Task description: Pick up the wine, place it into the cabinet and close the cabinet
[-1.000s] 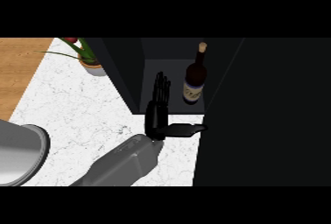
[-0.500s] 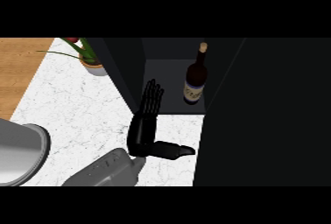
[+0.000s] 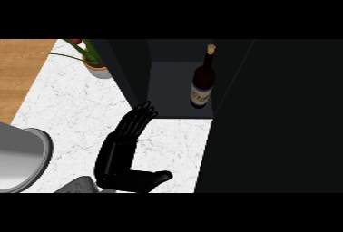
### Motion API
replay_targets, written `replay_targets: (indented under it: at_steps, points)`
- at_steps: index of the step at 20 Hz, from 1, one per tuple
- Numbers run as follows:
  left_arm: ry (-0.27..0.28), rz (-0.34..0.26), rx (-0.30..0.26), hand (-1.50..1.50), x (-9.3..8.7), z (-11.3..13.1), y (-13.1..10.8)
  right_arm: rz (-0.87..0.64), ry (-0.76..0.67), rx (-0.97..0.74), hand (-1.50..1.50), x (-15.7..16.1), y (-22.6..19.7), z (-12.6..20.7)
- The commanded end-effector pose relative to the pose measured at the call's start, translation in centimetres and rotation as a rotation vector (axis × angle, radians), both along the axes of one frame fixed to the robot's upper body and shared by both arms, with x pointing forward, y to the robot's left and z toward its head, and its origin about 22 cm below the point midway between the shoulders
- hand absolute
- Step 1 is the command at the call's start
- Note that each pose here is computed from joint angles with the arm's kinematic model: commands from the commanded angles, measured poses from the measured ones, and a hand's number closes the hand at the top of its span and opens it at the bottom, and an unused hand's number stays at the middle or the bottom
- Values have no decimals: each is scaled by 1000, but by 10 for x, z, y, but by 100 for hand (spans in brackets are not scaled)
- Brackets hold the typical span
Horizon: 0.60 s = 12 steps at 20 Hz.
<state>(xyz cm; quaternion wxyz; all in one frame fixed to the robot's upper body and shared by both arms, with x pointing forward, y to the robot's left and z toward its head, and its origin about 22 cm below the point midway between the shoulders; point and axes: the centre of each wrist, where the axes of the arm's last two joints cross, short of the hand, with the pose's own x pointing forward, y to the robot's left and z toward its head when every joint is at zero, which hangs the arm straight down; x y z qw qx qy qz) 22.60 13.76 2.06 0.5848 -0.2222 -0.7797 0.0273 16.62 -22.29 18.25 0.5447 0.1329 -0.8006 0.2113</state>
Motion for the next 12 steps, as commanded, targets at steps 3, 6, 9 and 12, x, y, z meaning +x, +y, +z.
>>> replay_targets:
  at_steps: [3, 6, 9, 12]
  points:
    - [10, -44, -23, 150, -51, -2, 49, 141, 13, -48, 150, -13, 4, -1]
    - [-17, -19, -17, 150, -40, 30, 66, 230, 57, -19, 150, -30, 10, 6]
    - [-5, -7, 1, 150, -54, 12, 89, 279, 56, 16, 150, -34, 16, 6]
    - [27, 0, -10, 150, -66, 24, 100, 341, 55, 1, 150, -44, 32, 13]
